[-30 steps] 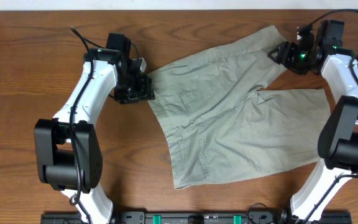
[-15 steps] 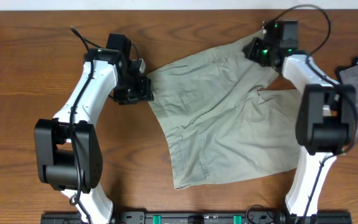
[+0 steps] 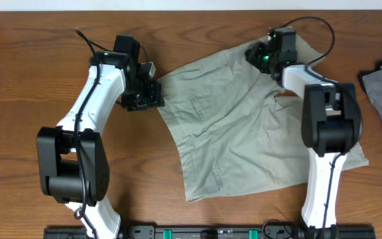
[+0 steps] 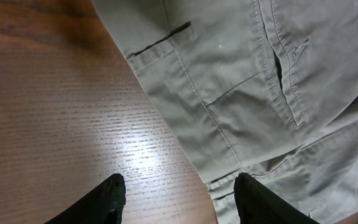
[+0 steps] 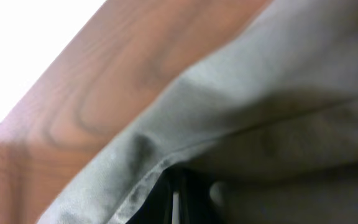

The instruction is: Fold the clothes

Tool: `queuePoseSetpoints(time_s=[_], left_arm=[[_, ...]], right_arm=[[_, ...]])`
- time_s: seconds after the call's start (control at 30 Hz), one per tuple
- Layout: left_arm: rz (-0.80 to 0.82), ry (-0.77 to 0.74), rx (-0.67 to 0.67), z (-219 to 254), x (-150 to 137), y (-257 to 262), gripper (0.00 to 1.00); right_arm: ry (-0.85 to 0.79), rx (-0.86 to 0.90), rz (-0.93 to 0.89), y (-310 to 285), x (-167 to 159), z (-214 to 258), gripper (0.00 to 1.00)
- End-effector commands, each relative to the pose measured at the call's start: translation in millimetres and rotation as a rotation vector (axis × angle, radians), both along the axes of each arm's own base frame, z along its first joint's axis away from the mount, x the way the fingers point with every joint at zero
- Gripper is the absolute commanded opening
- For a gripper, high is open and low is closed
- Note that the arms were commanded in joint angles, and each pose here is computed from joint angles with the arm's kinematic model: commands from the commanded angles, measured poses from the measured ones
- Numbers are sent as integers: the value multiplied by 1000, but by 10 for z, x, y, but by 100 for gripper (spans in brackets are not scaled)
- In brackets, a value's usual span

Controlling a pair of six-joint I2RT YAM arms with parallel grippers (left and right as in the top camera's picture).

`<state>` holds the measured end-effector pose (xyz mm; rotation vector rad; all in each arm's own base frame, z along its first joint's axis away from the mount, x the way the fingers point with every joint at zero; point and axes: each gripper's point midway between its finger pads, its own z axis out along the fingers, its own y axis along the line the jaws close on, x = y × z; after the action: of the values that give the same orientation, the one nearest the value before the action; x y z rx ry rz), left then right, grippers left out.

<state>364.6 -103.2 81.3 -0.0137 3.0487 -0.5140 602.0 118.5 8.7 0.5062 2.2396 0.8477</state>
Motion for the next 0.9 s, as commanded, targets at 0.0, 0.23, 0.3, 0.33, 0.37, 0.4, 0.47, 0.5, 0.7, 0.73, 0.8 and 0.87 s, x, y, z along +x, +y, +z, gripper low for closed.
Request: queuePoseSetpoints(time_s=[0.0, 0.23, 0.3, 0.33, 0.37, 0.4, 0.47, 0.5, 0.7, 0.73, 0.8, 0.87], left_arm=[[-6, -9, -6, 29, 17, -9, 59], [-6, -13, -6, 30, 29, -11, 59], [-6, -17, -7, 31, 38, -12, 59], [-6, -17, -6, 31, 38, -11, 59], [-6, -17, -6, 31, 37, -11, 59], [-6, -16, -6, 31, 35, -11, 59], [-6, -13, -6, 30, 28, -10, 59], [-6, -13, -6, 30, 27, -10, 59], [-6, -13, -6, 30, 27, -10, 59], [-6, -13, -6, 30, 28, -10, 59], [-6, -15, -6, 31, 32, -11, 59], [-6, -17, -6, 31, 38, -11, 59]], right_arm=[[-63, 82, -40, 52, 139, -55, 5], [-563, 203, -34, 33, 591, 1303, 11], [-533, 215, 21, 41, 635, 1385, 10], [-492, 208, 63, 39, 639, 1357, 9], [-461, 196, 99, 31, 631, 1331, 8], [-424, 178, 134, 3, 618, 1287, 6], [-321, 118, 167, -153, 591, 1145, 4], [-250, 90, 158, -280, 568, 1067, 2], [106, -76, -43, -1020, 348, 683, 2], [138, -92, -61, -1067, 308, 636, 2], [192, -101, -69, -1078, 221, 541, 2], [250, -122, -89, -1095, 136, 415, 2]])
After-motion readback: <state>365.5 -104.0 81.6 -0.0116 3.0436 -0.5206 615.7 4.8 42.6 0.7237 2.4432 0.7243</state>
